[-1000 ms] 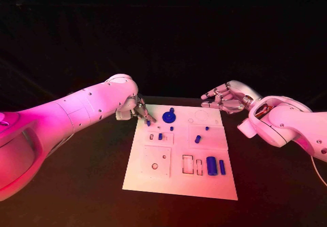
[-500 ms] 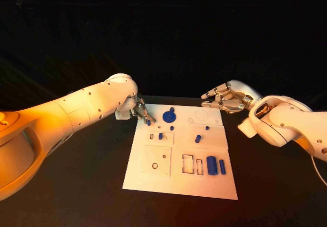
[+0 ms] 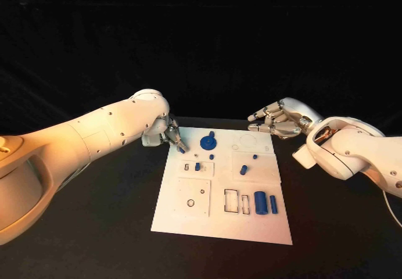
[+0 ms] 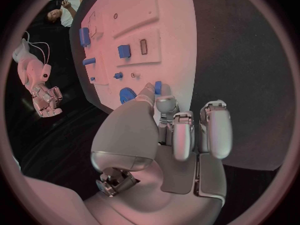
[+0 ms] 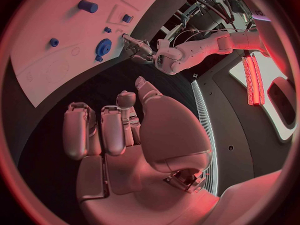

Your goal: Assemble the parts on the task board

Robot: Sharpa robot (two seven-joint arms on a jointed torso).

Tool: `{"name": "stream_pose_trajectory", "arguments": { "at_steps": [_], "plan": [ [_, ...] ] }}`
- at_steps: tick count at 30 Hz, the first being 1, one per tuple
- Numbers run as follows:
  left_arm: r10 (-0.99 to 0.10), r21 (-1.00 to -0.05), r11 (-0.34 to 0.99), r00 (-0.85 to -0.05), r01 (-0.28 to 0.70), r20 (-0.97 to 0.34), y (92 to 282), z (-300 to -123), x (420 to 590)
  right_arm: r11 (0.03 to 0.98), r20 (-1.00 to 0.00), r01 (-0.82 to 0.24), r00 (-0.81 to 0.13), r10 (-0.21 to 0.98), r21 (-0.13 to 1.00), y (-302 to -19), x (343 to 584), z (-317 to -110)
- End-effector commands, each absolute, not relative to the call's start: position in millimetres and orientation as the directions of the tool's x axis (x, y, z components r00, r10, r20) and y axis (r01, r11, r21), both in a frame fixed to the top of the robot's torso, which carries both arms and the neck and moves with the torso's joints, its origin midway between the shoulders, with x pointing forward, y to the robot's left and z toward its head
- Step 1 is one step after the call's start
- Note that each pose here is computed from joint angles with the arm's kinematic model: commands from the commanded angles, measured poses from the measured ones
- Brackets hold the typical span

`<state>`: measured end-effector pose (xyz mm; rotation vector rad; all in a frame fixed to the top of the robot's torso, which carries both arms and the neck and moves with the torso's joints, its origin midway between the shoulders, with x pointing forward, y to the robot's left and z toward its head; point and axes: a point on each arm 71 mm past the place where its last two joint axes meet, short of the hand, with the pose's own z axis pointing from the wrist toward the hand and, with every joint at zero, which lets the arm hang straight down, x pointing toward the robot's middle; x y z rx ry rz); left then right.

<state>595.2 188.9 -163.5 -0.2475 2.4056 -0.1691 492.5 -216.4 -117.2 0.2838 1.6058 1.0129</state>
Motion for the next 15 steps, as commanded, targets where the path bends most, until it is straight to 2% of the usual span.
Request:
{"name": "stream_pose_trajectory", "arguments": {
  "at_steps": [1, 9, 15],
  "plan": [
    [-0.264, -0.248, 0.96, -0.731, -0.133, -0.629, 185.3, -163.8, 594.9, 0.595, -0.684, -0.337, -0.324, 0.654, 0.729, -215, 492, -118],
    [-0.309, -0.314, 0.94, -0.732, -0.136, -0.607, 184.5, -162.9, 592.2, 0.598, -0.684, -0.334, -0.33, 0.651, 0.729, -215, 493, -119],
    [-0.327, -0.353, 0.927, -0.729, -0.125, -0.601, 187.7, -159.7, 582.5, 0.6, -0.684, -0.33, -0.332, 0.649, 0.729, -216, 493, -120]
  ]
}}
